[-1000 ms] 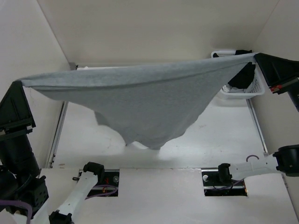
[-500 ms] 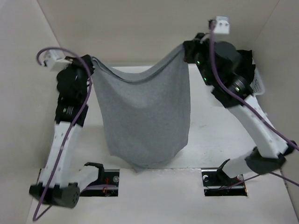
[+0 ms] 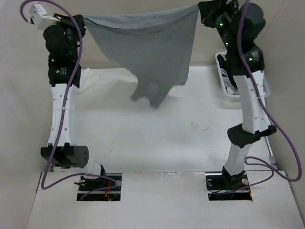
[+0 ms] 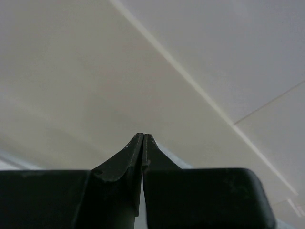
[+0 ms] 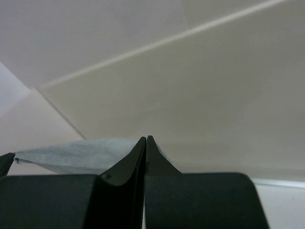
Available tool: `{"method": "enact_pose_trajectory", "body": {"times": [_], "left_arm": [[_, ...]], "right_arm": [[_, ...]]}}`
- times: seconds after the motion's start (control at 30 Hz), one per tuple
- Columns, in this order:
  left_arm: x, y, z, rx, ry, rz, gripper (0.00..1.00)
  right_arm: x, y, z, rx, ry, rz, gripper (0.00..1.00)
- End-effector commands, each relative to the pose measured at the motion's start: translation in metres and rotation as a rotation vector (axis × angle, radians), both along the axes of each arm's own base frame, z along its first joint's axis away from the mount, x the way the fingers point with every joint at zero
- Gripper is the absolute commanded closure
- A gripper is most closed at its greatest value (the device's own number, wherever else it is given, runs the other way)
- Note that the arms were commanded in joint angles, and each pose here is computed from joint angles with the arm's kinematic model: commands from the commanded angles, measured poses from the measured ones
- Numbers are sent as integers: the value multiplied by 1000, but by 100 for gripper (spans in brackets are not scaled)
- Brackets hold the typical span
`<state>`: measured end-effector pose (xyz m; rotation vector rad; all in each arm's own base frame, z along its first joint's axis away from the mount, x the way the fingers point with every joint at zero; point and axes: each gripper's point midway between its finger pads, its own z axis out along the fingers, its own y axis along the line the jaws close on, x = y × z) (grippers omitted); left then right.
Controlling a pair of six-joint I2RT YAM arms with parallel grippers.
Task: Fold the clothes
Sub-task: Flatten the tank top out
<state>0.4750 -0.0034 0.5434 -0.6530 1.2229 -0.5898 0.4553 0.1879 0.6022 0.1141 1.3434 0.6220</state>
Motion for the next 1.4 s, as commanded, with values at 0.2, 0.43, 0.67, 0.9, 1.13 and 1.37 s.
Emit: {"method": "enact_pose_trajectory", "body": {"times": [0.2, 0.43, 0.67, 0.9, 1.13, 1.37], "left_arm": [[-94, 2, 74, 62, -265, 38, 98], [-121, -11, -64, 39, -72, 46, 98], [-188, -27, -221, 8, 164, -25, 98], [-261, -35, -338, 18, 450, -110, 99], [-290, -42, -355, -115, 506, -144, 99], [-234, -46, -345, -62, 467, -71, 99]], "right_arm": [[-78, -38, 48, 61, -114, 22, 100], [-111, -52, -121, 13, 110, -21, 100], [-203, -44, -281, 40, 343, 38, 100], [-301, -18, -400, -41, 668, 241, 100], [-365, -2, -441, -58, 859, 377, 100], [-290, 26, -428, -128, 719, 240, 100]]}}
